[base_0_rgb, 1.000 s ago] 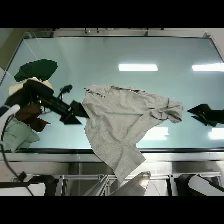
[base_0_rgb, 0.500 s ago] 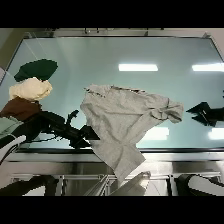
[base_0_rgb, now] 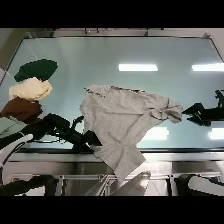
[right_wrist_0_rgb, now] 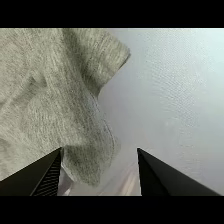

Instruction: Fold the shirts.

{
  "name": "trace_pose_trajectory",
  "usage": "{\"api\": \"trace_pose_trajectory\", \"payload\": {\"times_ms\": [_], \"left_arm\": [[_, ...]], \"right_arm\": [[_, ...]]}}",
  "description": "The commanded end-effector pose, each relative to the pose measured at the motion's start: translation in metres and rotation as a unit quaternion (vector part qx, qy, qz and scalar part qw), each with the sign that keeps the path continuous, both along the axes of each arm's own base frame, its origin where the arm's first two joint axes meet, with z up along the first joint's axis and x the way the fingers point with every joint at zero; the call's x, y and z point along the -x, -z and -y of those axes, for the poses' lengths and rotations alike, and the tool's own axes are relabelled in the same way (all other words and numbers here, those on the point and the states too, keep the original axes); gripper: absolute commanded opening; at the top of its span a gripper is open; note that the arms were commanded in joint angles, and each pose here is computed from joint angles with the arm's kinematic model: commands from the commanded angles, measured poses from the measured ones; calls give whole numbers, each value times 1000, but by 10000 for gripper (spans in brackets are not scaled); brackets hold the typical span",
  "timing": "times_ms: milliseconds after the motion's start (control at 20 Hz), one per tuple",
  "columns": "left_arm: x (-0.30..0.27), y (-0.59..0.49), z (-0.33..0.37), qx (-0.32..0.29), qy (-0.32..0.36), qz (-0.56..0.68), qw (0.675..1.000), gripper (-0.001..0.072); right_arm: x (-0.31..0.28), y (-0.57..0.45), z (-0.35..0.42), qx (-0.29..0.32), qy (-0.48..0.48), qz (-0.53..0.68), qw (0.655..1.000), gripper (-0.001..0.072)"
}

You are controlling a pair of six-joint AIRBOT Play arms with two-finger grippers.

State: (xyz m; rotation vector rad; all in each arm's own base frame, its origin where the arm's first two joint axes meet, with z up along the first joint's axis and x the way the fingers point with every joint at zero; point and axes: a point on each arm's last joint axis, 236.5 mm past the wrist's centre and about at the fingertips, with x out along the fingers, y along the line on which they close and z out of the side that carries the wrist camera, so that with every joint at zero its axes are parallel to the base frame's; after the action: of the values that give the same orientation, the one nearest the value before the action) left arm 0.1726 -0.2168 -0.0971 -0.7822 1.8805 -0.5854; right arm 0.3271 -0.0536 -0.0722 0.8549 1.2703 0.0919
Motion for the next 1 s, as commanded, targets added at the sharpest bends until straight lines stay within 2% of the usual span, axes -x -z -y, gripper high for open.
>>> {"api": "trace_pose_trajectory", "payload": {"times_ms": [0,150,300,600,750,800,850,950], "left_arm": [[-18,-34,-16,21,-15,47,999,698],[-18,-38,-34,-3,-80,67,995,698],[1,-19,-37,-29,-116,64,991,698],[4,13,-22,-77,-141,88,983,697],[4,39,-8,-108,-124,87,982,697],[1,43,0,-116,-119,89,982,581],[-5,44,10,-118,-107,100,982,375],[-14,40,29,-110,-82,114,984,85]], "right_arm": [[1,0,-1,-1,-3,-2,1000,534],[1,0,-2,-2,-4,-2,1000,534],[0,-1,-3,-5,-2,-1,1000,534],[-2,-4,-6,-14,0,3,1000,533],[0,-4,-7,-17,-2,1,1000,533],[0,-4,-7,-17,-3,1,1000,533],[1,-5,-8,-19,-4,0,1000,533],[5,-6,-13,-29,-12,-7,999,533]]}}
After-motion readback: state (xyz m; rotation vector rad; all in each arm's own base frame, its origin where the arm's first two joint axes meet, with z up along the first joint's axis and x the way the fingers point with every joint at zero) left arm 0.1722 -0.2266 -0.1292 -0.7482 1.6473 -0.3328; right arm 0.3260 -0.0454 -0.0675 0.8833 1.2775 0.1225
